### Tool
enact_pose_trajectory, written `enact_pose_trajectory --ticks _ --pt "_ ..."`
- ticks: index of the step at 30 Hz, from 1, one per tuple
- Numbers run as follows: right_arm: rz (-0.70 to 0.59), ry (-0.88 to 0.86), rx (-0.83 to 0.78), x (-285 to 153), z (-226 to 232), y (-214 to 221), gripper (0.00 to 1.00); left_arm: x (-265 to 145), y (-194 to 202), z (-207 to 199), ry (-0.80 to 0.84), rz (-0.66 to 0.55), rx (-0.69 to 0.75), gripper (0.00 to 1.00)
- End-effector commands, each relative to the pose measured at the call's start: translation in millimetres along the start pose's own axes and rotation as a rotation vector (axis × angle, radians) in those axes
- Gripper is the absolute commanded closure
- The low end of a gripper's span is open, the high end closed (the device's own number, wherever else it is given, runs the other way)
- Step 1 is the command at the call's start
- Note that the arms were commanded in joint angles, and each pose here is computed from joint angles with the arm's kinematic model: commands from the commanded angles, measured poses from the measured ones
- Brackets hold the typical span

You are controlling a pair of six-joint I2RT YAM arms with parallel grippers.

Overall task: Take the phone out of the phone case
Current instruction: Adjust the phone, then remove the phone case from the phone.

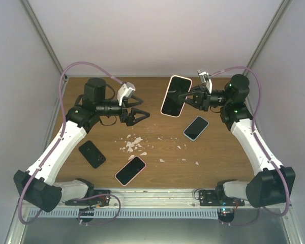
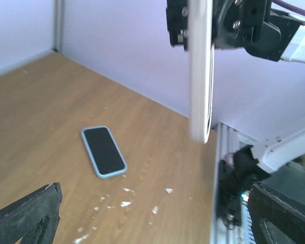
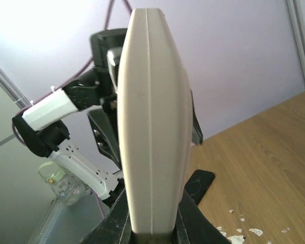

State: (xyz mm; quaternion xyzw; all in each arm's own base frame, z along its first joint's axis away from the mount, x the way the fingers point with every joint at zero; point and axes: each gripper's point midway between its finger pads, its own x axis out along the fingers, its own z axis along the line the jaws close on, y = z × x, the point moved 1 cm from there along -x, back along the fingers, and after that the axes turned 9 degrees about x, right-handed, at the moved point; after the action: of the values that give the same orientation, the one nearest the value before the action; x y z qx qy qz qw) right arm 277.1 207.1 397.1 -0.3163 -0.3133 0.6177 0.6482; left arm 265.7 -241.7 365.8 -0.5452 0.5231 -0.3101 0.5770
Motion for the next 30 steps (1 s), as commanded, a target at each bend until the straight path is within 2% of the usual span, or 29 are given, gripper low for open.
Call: enact_pose_trajectory --ticks 1,13,30 --pt "-0.025 -0.02 -0.075 -5 24 -4 1.0 0 -2 -21 0.137 -0.066 -0.024 0.01" --pt "-0.026 -0.036 -0.052 0 25 4 1.0 24 -12 -24 0.171 -0.038 0.013 0.03" --pt "-0.032 -0.038 -0.05 0 29 1 0.99 51 -6 -4 0.047 0.024 0.012 0.09"
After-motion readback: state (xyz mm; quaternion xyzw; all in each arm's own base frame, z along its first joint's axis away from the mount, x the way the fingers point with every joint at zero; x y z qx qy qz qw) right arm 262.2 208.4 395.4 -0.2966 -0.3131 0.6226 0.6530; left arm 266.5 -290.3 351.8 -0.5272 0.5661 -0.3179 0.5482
